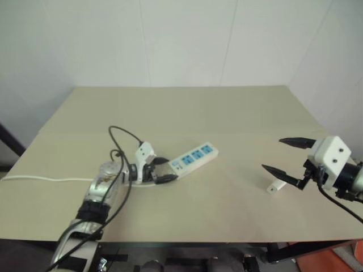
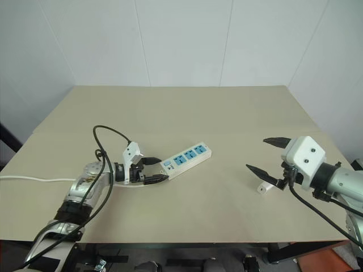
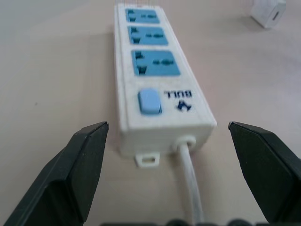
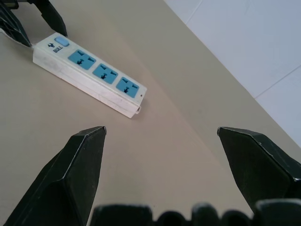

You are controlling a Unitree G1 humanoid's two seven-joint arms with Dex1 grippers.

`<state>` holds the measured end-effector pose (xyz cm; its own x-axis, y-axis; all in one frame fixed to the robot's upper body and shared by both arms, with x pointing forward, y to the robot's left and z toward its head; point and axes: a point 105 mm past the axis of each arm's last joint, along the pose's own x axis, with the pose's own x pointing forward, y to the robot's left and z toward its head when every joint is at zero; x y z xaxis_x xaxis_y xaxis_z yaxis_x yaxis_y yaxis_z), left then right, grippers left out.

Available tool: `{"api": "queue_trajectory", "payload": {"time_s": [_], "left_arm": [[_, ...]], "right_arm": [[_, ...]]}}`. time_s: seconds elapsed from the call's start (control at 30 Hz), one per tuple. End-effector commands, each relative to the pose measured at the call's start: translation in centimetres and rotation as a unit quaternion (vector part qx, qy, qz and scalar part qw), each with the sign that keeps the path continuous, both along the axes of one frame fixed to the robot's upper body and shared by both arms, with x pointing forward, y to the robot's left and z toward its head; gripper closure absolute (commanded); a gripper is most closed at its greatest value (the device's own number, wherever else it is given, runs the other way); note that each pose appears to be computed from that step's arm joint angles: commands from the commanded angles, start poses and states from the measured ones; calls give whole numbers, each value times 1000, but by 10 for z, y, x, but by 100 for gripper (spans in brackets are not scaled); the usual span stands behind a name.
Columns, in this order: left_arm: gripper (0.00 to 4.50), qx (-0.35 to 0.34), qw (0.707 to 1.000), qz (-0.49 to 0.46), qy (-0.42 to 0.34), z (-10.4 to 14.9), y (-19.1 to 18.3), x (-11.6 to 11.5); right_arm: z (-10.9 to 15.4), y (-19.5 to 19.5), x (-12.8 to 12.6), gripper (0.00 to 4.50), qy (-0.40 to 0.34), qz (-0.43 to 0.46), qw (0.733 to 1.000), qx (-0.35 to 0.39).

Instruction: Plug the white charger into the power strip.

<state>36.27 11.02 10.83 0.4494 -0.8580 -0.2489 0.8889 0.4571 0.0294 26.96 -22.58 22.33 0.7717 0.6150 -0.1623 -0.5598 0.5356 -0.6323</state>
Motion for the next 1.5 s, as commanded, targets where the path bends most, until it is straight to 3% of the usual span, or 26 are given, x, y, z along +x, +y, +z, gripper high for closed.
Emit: {"api": "queue_trajectory", "payload": {"time_s": [0.03, 0.4, 0.83, 1.17, 1.5], "left_arm": [[3, -33, 999, 15, -27, 13, -1, 6], [3, -88, 994, 24, -53, -7, -24, 7], [3, -40, 994, 41, -96, -26, -30, 23], [3, -60, 997, 7, -54, -28, -28, 22], [3, -14, 999, 1, -32, -41, -23, 22]], "right_arm": [[14, 2, -5, 0, -33, 2, 999, -1], [12, 7, -4, 0, -31, 10, 999, 3], [15, 10, -7, 0, -33, 20, 999, 4], [17, 10, -9, 0, -35, 18, 999, 1], [20, 12, -9, 0, -39, 23, 999, 2]]}}
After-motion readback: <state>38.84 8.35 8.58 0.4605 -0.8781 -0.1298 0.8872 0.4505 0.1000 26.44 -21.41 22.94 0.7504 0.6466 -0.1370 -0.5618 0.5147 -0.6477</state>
